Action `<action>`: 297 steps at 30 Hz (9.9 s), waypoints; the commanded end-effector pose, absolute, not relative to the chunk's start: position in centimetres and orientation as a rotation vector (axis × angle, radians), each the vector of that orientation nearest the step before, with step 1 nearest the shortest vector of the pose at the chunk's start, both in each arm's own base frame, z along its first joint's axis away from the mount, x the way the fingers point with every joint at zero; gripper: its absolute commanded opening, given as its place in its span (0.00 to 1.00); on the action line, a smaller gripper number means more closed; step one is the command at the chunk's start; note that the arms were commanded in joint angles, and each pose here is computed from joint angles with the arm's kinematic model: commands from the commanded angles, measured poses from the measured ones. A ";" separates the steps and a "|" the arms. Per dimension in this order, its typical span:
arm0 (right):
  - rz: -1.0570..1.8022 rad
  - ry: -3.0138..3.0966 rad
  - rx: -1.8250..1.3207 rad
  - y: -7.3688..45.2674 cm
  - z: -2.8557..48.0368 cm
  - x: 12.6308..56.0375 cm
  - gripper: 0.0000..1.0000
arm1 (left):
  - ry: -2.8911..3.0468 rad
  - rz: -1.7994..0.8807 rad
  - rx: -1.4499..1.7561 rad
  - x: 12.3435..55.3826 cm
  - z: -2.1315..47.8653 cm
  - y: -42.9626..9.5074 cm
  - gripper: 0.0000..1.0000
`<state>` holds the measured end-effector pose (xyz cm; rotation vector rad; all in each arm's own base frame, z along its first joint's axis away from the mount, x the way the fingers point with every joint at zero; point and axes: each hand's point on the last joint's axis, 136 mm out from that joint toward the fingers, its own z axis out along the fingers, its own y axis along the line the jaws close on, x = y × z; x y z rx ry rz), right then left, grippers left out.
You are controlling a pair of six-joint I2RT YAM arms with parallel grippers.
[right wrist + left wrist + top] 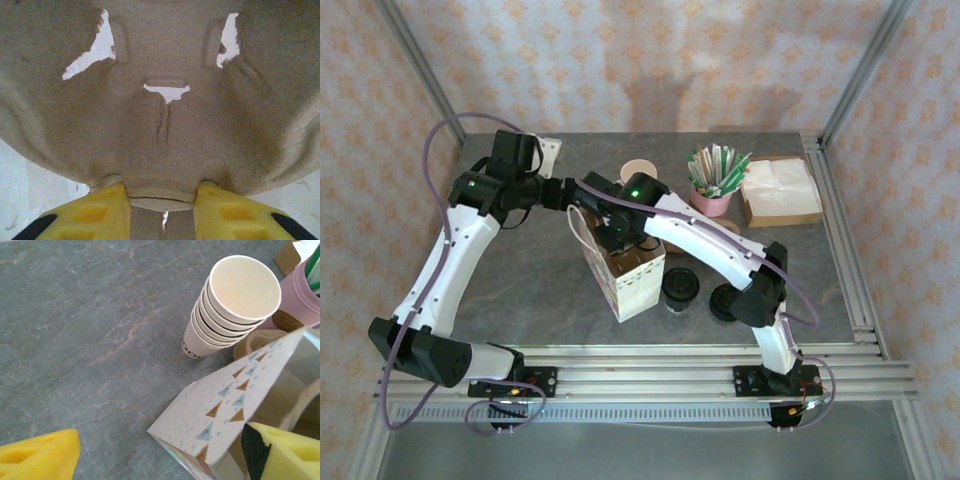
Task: Pack the takeout coffee
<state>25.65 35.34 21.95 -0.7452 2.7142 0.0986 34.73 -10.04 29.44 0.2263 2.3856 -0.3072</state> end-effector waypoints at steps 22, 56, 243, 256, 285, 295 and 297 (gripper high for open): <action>-0.027 2.865 -0.901 35.1 17.4 24.8 0.36 | 2.345 -0.300 0.084 34.3 29.6 -9.1 0.80; -0.033 2.969 -0.925 36.5 10.3 25.0 0.47 | 2.299 -0.390 0.045 33.0 29.5 -10.2 0.80; 0.333 2.541 -0.600 38.2 21.7 29.3 0.04 | 2.329 -0.307 -0.025 30.6 29.1 -9.5 0.61; 0.454 2.434 -0.509 37.8 26.5 29.3 0.12 | 2.325 -0.321 -0.046 31.0 29.1 -9.7 0.62; 0.357 2.619 -0.627 39.0 17.1 29.3 0.00 | 2.330 -0.326 -0.083 31.3 29.0 -9.7 0.61; 0.334 2.666 -0.647 39.1 14.3 29.1 0.00 | 2.341 -0.335 -0.070 31.3 28.7 -9.9 0.61; 0.326 2.671 -0.651 39.2 13.9 29.2 0.00 | 2.346 -0.344 -0.066 31.3 28.6 -10.1 0.61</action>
